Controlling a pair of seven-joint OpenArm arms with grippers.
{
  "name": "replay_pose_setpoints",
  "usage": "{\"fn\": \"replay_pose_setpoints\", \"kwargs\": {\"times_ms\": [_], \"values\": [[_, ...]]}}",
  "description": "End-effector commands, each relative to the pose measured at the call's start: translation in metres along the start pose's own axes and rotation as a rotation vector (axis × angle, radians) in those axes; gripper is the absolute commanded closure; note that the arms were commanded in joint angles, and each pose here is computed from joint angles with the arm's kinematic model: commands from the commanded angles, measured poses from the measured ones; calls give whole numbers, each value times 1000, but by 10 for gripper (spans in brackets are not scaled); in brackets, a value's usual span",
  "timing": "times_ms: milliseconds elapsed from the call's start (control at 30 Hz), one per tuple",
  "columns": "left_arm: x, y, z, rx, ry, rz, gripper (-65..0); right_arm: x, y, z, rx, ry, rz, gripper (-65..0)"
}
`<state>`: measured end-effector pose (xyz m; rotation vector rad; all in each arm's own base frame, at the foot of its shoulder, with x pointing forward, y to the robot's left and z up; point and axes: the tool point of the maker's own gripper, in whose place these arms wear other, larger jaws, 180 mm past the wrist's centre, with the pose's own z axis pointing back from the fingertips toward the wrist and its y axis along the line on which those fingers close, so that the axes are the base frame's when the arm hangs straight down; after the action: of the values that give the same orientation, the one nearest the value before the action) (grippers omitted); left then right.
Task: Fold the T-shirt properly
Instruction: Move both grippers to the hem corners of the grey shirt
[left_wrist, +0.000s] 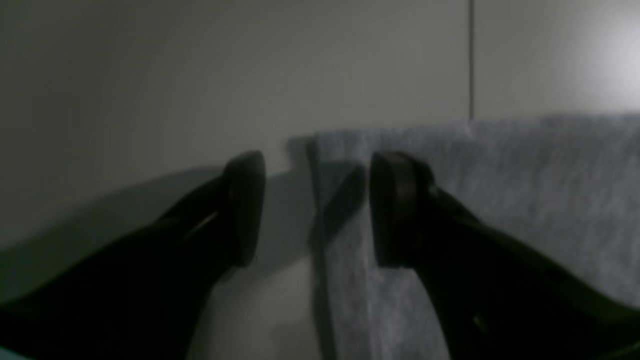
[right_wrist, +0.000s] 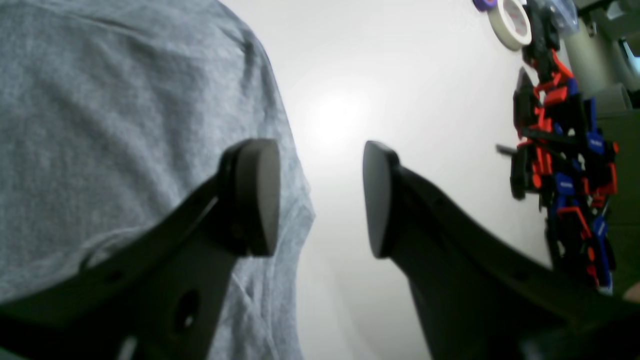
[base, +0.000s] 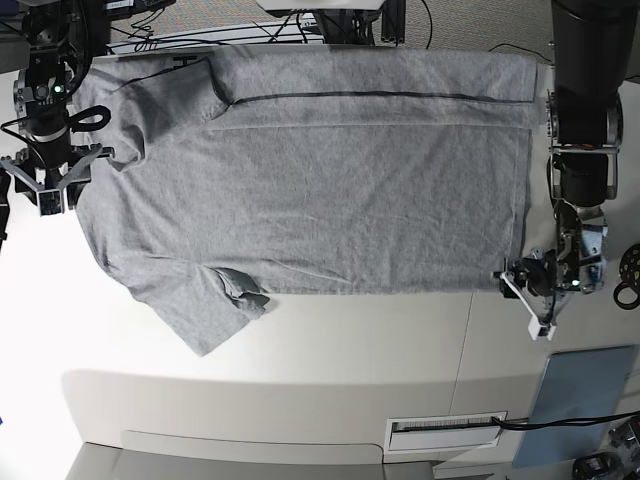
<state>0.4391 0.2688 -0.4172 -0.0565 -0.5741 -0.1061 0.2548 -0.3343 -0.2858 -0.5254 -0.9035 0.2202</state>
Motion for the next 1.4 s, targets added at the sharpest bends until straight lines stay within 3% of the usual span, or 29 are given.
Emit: {"fn": "replay_pose_setpoints", "kwargs": {"times_ms": [0,267,367,533,867,967,1367], "values": [[25,1,9,-12,-49,-22,-343,18,-11,2,-29,-69,25,-267],[23,-6,8,-30,-24,-74,-319,21,-10,1,-25,-75,28,-267],[26,-2,9,-9,-26,-98,-279,30,4,-1,58,-96,69,-267],[49,7,18,35,-35,-78,-286,40,28,-10,134,-101,71,-267],[52,-1,18,-7,-56,-38,-331,34,54,-32,195,-63,81,-267],[47,8,15,42,-73,9,-332,39,56,-33,199,-75,81,-266],[13,1,4,18,-7,19,-340,41,55,-34,197,-77,81,-266]]}}
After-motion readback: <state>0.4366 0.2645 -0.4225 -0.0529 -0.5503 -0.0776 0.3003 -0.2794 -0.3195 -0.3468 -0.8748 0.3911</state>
